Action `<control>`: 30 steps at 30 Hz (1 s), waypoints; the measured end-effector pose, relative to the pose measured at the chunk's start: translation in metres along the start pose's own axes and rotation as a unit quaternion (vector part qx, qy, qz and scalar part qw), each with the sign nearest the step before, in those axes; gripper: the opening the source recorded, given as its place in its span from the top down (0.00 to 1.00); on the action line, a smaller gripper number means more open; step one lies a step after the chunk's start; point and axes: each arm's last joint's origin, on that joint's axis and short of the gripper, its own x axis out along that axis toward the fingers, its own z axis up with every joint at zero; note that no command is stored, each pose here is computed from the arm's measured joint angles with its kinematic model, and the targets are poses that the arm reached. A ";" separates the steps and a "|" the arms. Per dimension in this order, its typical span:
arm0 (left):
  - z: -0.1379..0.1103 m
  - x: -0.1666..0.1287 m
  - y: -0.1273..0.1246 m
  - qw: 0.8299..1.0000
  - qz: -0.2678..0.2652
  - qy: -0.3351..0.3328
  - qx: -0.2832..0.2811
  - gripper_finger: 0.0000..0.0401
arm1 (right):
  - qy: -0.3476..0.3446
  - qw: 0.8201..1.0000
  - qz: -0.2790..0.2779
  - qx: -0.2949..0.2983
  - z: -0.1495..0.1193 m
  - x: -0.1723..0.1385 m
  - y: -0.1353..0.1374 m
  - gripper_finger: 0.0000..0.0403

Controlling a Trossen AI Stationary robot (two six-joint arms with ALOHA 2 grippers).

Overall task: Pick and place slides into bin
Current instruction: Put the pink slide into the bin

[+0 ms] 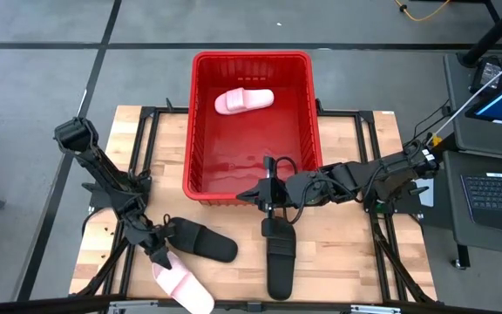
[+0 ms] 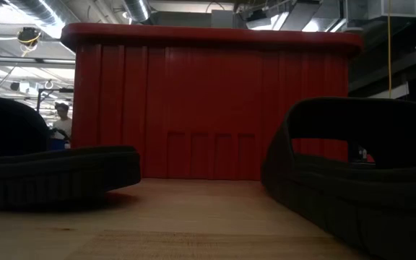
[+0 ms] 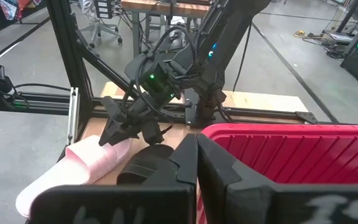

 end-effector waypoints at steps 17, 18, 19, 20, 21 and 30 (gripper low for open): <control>0.002 0.000 0.001 0.996 0.005 -0.035 0.076 0.98 | 0.001 1.000 0.000 0.000 0.000 0.000 0.000 0.98; 0.002 0.000 0.001 0.996 0.006 -0.035 0.078 0.99 | 0.001 1.000 0.000 0.000 0.000 0.000 0.000 0.98; 0.002 0.000 0.002 0.996 0.007 -0.035 0.078 0.99 | 0.001 1.000 0.000 0.000 0.000 0.000 0.000 0.98; 0.002 0.000 0.002 0.996 0.007 -0.034 0.078 0.99 | 0.001 1.000 0.000 0.000 0.000 0.000 0.000 0.98; 0.002 0.000 0.002 0.997 0.007 -0.031 0.076 0.99 | 0.001 1.000 0.000 0.000 0.000 0.000 0.000 0.98; 0.001 -0.002 -0.003 0.996 -0.012 -0.025 0.082 0.99 | 0.001 1.000 0.000 0.000 0.000 0.000 0.000 0.98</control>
